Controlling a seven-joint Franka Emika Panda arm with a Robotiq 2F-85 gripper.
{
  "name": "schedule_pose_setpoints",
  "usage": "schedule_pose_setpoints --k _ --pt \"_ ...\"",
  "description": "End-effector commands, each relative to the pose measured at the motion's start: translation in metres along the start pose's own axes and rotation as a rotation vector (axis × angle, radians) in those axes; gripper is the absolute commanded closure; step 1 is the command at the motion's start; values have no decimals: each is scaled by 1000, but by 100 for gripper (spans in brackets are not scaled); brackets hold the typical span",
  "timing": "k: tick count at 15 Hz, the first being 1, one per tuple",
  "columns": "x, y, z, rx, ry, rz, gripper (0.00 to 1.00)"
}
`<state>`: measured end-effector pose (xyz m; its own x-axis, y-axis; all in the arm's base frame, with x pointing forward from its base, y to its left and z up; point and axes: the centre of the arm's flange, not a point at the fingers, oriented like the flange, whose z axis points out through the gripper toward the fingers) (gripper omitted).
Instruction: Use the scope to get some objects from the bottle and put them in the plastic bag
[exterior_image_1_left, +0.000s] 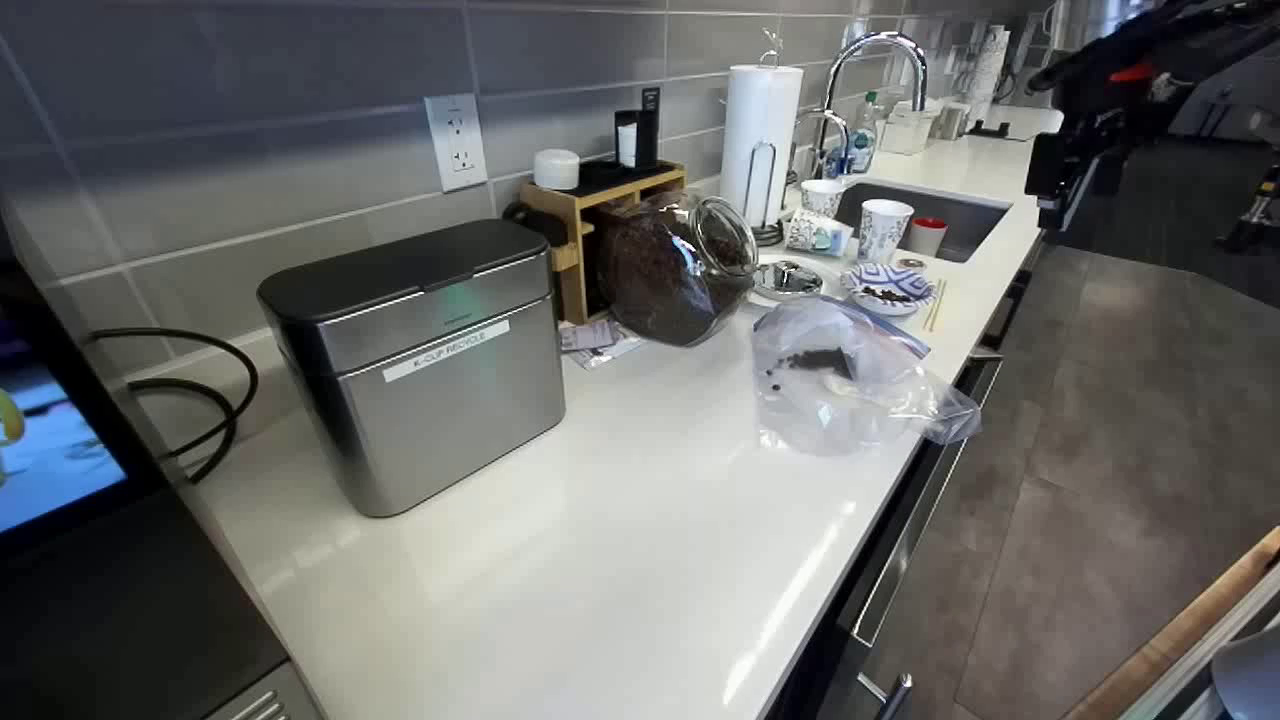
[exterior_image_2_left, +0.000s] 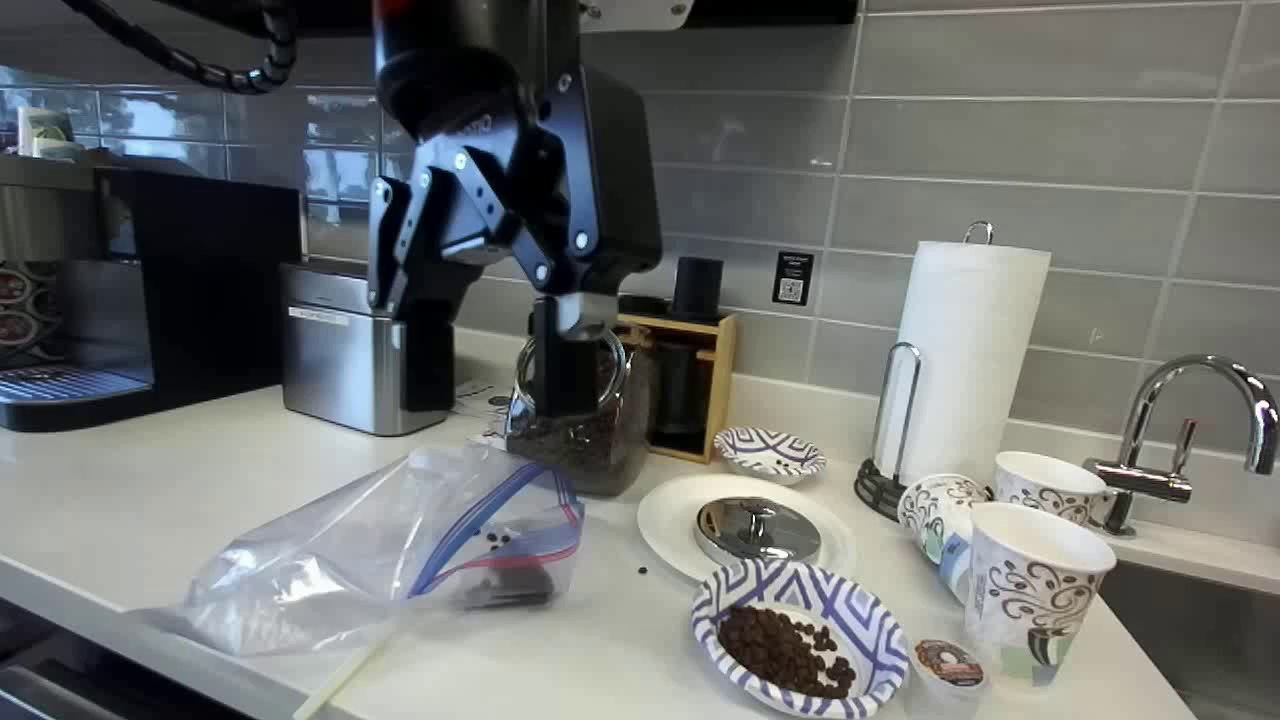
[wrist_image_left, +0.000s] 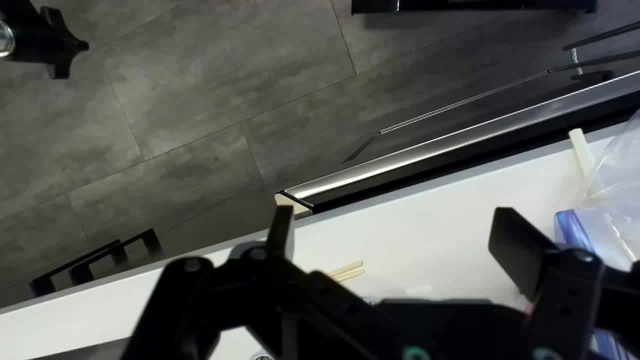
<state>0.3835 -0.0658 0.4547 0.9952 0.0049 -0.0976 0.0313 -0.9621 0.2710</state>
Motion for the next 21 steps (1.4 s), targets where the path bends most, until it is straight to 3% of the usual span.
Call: schedule_pose_setpoints --k 1,5,7,11,15,20,21 --pt "0 0 0 0 0 0 0" --pt "0 0 0 0 0 0 0" --pt "22 -6 16 73 -1 0 0" --pt "58 -24 40 253 151 -34 0" --pt "89 -40 62 371 279 -95 0" --pt "116 -65 86 495 316 -211 0" --pt "120 -68 90 507 317 -229 13"
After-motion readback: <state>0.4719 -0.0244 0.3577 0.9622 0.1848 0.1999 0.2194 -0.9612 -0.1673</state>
